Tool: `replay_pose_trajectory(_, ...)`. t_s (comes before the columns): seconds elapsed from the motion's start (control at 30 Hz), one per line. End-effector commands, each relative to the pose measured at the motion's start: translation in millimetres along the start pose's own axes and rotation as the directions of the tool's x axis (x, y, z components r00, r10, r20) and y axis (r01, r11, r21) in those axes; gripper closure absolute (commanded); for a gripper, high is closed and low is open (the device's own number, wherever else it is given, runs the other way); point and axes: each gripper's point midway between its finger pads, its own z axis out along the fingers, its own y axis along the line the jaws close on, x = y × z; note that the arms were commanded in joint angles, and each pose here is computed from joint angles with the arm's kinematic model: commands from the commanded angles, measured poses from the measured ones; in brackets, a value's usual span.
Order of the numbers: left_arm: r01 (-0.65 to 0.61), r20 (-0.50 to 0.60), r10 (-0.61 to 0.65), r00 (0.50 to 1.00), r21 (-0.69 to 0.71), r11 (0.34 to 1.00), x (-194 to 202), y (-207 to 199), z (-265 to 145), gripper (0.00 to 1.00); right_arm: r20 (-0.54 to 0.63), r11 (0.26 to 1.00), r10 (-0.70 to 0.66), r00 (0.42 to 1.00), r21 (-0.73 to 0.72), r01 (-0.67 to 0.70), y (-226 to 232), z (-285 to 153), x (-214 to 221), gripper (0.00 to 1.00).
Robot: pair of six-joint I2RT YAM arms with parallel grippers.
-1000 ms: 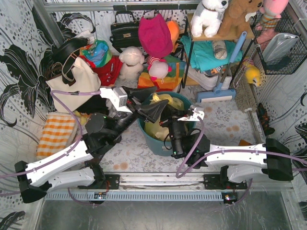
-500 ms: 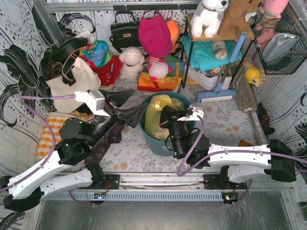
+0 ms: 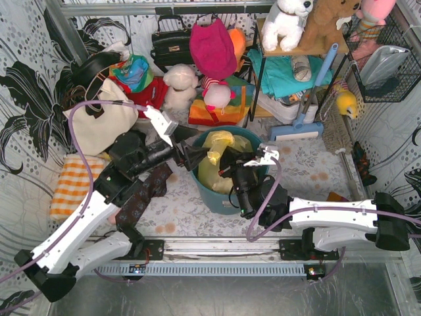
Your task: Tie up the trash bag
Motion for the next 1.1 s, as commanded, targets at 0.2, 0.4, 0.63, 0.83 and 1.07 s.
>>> replay_pose_trajectory(0.2,0.044,-0.012,-0.043,0.999,0.307,0.951,9,-34,16,0.29,0.009,0.996,0.08,0.997,-0.045,-0.08,17,0,-21,1.0)
replay_pose_trajectory(0.4,0.028,-0.007,-0.027,1.0,0.252,0.967,10,-27,11,0.76,0.003,0.996,0.081,0.997,-0.048,-0.081,18,0,-19,1.0)
replay_pose_trajectory(0.63,0.022,-0.012,-0.02,1.0,0.165,0.986,10,-17,1,0.97,0.004,0.998,0.065,0.998,-0.017,-0.065,12,1,-16,1.0)
replay_pose_trajectory(0.83,0.042,-0.029,-0.037,0.999,0.164,0.986,16,-17,1,0.97,0.01,0.998,0.066,0.998,0.0,-0.066,7,0,-20,1.0)
replay_pose_trajectory(1.07,0.061,-0.043,-0.054,0.998,0.184,0.981,22,-18,6,0.98,-0.024,0.985,0.074,0.997,-0.152,-0.076,39,-1,-17,1.0)
